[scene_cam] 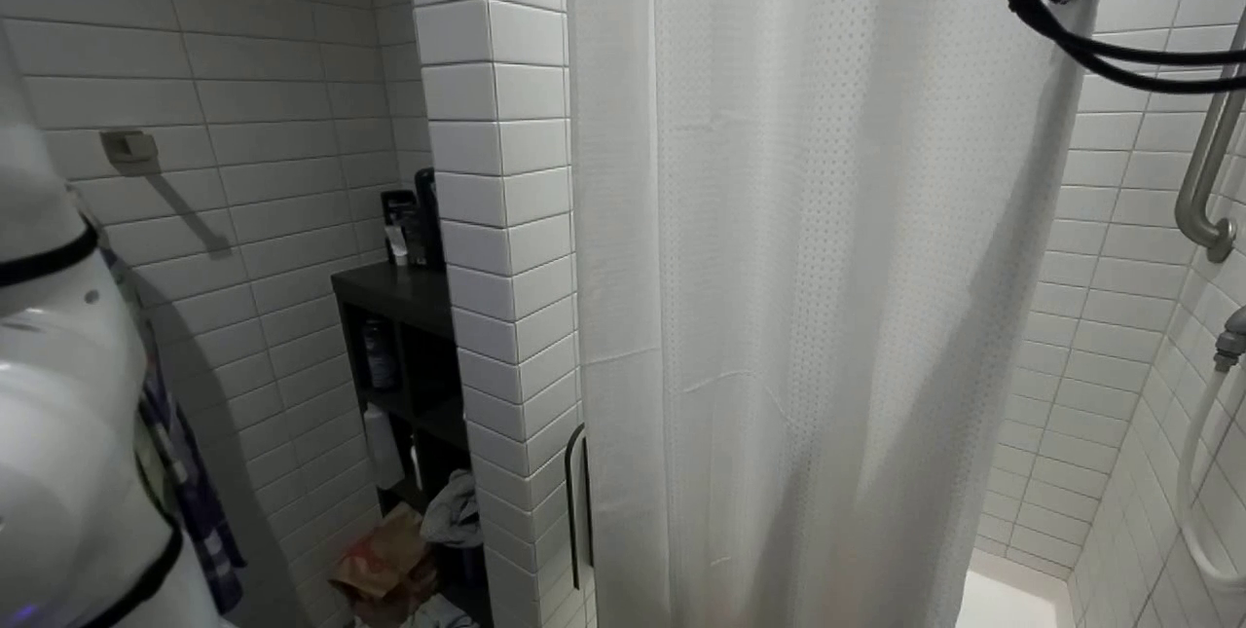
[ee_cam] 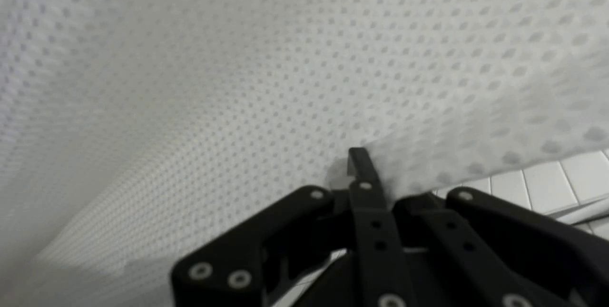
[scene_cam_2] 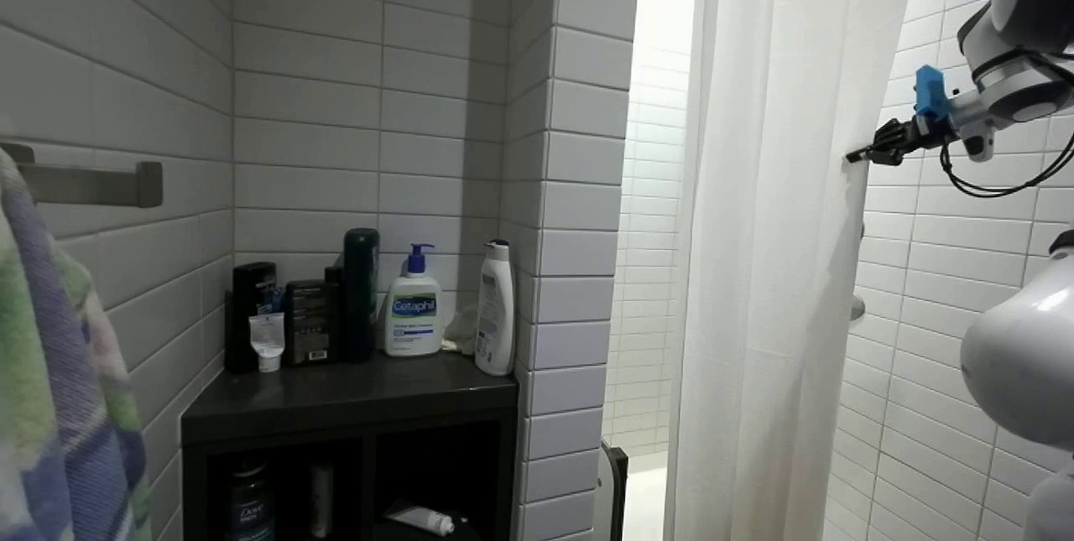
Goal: Draw the shower curtain to the left.
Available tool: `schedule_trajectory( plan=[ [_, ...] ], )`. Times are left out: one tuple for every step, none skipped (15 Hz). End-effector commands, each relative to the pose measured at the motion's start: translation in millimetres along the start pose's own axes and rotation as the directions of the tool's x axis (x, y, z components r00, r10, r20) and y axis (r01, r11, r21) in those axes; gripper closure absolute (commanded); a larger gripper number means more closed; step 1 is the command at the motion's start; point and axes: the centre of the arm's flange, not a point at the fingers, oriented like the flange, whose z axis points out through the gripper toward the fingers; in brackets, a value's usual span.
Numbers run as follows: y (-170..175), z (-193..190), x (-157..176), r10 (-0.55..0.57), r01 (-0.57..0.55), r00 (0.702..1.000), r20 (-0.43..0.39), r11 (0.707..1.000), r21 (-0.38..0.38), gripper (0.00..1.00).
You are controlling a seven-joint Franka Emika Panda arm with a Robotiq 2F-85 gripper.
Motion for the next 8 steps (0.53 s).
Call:
schedule_trajectory(
  plan=[
    [27, 21, -77, -0.158, 0.159, 0.987, 0.043, 0.987, -0.036, 1.0],
    [30, 28, -94, -0.199, 0.201, 0.979, 0.047, 0.978, -0.051, 1.0],
    [35, 39, -111, -0.24, 0.242, 0.97, 0.04, 0.968, -0.062, 1.0],
    [40, 49, -131, -0.273, 0.275, 0.961, 0.037, 0.958, -0.079, 1.0],
    [46, 59, -155, -0.309, 0.312, 0.95, 0.041, 0.946, -0.092, 1.0],
    [55, 70, -181, -0.349, 0.352, 0.936, 0.045, 0.931, -0.099, 1.0],
    [64, 79, -204, -0.385, 0.388, 0.922, 0.047, 0.916, -0.103, 1.0],
    [74, 87, -227, -0.415, 0.418, 0.909, 0.047, 0.903, -0.102, 1.0]
  ],
)
